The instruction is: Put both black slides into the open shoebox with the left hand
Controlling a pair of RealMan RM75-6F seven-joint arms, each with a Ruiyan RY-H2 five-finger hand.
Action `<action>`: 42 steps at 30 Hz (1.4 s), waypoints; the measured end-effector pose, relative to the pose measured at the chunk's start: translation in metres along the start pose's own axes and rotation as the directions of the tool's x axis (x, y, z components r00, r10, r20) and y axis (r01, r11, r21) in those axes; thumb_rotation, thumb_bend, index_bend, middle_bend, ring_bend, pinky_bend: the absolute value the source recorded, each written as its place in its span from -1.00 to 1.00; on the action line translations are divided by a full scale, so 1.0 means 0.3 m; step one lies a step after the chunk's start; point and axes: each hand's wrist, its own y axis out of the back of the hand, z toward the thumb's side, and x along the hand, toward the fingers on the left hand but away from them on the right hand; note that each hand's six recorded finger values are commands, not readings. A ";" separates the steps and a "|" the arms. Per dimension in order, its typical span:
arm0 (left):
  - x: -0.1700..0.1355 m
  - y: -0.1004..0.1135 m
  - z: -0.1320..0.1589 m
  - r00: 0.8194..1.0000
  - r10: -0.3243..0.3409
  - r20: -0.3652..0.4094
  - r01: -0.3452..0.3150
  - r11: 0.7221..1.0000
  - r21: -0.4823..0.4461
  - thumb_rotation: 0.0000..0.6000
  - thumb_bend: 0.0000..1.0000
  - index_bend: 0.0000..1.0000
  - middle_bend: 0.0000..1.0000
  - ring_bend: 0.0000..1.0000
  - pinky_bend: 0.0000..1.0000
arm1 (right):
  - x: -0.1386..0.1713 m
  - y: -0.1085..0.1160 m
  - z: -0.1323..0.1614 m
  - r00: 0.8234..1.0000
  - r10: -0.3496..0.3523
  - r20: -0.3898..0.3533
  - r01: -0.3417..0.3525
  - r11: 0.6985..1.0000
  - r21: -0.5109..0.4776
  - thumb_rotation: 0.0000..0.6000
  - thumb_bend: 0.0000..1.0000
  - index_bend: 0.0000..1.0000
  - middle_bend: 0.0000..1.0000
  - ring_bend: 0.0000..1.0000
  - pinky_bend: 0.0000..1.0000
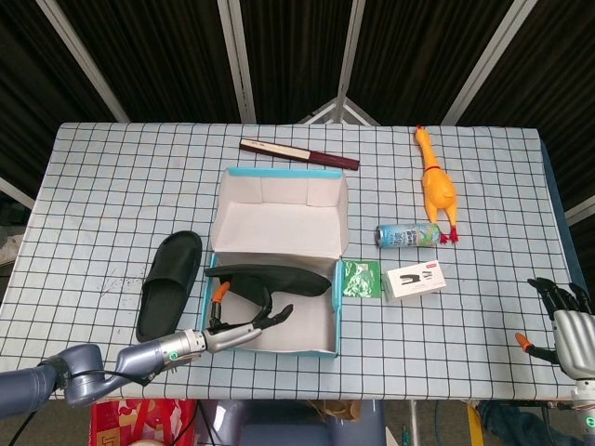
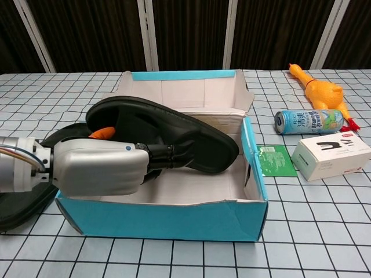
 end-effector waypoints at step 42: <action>-0.042 -0.015 -0.292 0.954 -0.086 -0.288 0.022 0.976 -0.216 1.00 -0.46 -0.46 -0.52 -0.98 -0.80 | 0.004 -0.005 0.011 1.000 0.012 -0.006 -0.012 1.000 -0.005 1.00 -0.55 -0.64 -0.68 -0.60 -0.84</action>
